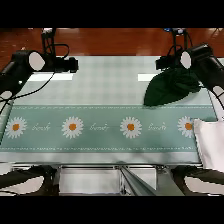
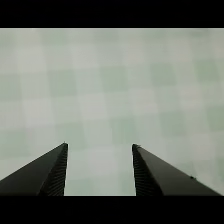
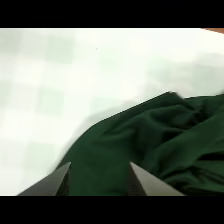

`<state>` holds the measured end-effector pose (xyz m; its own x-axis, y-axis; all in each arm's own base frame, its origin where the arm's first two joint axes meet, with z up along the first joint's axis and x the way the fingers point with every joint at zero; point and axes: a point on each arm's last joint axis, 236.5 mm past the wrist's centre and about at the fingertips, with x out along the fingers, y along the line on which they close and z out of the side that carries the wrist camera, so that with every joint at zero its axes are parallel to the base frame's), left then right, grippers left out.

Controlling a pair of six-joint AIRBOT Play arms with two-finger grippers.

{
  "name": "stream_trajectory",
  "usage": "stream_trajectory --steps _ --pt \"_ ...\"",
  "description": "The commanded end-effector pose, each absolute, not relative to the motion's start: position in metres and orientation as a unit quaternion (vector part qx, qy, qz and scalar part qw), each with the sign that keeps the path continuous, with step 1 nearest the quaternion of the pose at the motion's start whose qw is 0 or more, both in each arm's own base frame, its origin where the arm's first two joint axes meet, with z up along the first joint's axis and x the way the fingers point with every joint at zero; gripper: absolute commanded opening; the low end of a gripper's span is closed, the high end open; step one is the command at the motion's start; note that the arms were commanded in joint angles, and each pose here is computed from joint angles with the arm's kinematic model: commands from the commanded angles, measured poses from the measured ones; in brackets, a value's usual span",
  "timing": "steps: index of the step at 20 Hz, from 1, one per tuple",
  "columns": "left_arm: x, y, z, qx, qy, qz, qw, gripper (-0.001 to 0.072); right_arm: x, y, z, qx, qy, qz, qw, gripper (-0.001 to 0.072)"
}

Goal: Fold the shirts.

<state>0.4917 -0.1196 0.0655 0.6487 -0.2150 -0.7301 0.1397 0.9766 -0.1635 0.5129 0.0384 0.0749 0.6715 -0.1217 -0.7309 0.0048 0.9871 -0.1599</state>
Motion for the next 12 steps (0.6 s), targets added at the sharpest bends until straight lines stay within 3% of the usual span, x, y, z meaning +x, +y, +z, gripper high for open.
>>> stream_trajectory --steps 1,6,9,12 --pt "0.487 -0.071 0.046 -0.055 0.447 -0.052 0.891 0.0504 0.522 -0.041 0.069 -0.022 0.392 -0.139 0.909 0.0411" --pt "0.448 -0.023 -0.004 -0.072 0.560 -0.006 0.826 0.0504 0.511 -0.115 -0.031 0.149 0.471 -0.192 0.848 0.0409" --pt "0.446 -0.027 -0.015 -0.070 0.571 -0.009 0.818 0.0504 0.504 -0.125 -0.077 0.199 0.500 -0.200 0.819 0.0409" --pt "0.446 -0.033 -0.021 -0.068 0.576 -0.013 0.815 0.0504 0.504 -0.111 -0.102 0.204 0.523 -0.172 0.810 0.0403"
